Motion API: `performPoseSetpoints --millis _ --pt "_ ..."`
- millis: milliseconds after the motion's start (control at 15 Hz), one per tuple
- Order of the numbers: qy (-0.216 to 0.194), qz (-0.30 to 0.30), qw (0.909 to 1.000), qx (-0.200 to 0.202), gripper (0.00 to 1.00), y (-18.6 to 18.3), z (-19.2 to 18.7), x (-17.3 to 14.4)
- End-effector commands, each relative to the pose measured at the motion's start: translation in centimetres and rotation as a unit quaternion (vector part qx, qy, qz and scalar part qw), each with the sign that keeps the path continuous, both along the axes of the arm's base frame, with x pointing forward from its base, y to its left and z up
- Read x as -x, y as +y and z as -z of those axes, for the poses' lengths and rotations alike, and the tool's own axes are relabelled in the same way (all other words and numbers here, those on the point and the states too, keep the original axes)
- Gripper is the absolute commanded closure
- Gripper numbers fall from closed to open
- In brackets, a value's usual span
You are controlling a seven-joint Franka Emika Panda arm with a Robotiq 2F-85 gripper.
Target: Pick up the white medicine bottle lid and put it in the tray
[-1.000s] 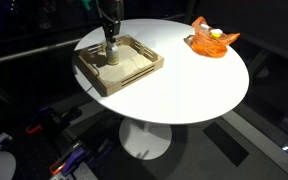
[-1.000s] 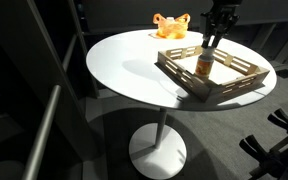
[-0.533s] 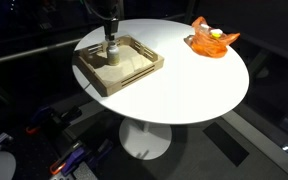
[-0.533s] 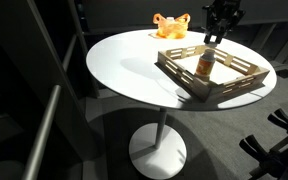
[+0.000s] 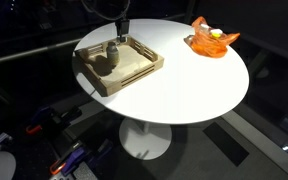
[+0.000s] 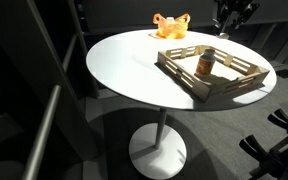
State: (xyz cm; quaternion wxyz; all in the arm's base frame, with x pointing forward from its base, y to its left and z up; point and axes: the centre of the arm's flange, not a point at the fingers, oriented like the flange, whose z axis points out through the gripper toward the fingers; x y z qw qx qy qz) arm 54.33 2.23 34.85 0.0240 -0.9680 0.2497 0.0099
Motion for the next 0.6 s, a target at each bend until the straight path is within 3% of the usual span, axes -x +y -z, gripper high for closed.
performPoseSetpoints --millis 0,133,533 --pt "0.009 0.050 0.9985 0.021 0.81 -2.4 -0.1 -0.5" --pt "0.010 0.068 0.9972 0.029 0.81 -3.6 0.5 -0.6" --pt "0.018 0.041 0.9986 0.027 0.81 -5.2 3.7 -1.3"
